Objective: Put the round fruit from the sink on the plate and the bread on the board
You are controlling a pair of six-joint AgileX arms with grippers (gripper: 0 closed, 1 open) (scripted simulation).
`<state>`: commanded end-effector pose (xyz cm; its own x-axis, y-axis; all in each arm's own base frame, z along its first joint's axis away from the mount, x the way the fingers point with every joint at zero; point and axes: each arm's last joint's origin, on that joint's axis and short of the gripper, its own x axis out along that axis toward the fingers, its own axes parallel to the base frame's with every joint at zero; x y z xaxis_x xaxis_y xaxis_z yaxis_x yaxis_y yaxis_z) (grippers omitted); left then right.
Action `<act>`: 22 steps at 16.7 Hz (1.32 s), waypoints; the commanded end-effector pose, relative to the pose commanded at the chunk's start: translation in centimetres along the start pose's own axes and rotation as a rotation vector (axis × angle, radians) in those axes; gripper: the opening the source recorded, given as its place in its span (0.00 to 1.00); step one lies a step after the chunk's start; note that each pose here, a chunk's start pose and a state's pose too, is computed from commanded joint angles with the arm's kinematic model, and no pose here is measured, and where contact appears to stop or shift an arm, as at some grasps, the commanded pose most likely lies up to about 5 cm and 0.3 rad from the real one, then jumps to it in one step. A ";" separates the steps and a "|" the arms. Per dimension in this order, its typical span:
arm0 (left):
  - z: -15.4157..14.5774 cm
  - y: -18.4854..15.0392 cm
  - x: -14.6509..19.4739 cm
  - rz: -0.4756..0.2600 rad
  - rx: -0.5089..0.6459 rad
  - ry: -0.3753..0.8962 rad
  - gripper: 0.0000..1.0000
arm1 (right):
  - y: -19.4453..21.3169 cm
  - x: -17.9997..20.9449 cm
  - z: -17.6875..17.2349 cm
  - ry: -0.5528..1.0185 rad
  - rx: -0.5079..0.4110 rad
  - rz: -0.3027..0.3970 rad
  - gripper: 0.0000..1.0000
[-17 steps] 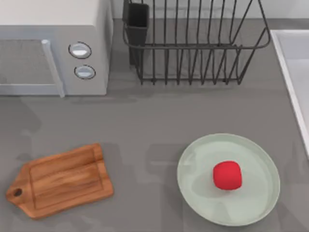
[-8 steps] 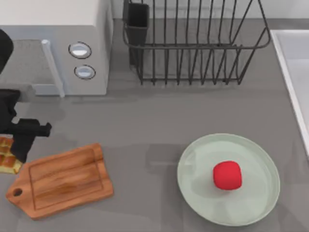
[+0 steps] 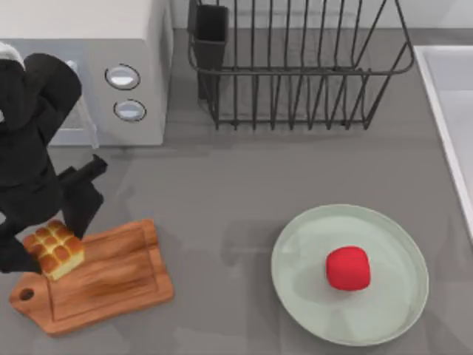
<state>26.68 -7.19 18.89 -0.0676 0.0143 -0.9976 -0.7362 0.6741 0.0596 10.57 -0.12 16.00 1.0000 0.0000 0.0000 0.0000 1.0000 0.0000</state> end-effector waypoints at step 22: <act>-1.2 -0.8 0.8 -0.087 -0.780 -0.023 0.00 | 0.0 0.0 0.0 0.000 0.000 0.000 1.00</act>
<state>26.41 -8.63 18.11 0.0195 0.0059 -0.9998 -0.9990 -0.0402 -0.0198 10.57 -0.12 16.00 1.0000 0.0000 0.0000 0.0000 1.0000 0.0000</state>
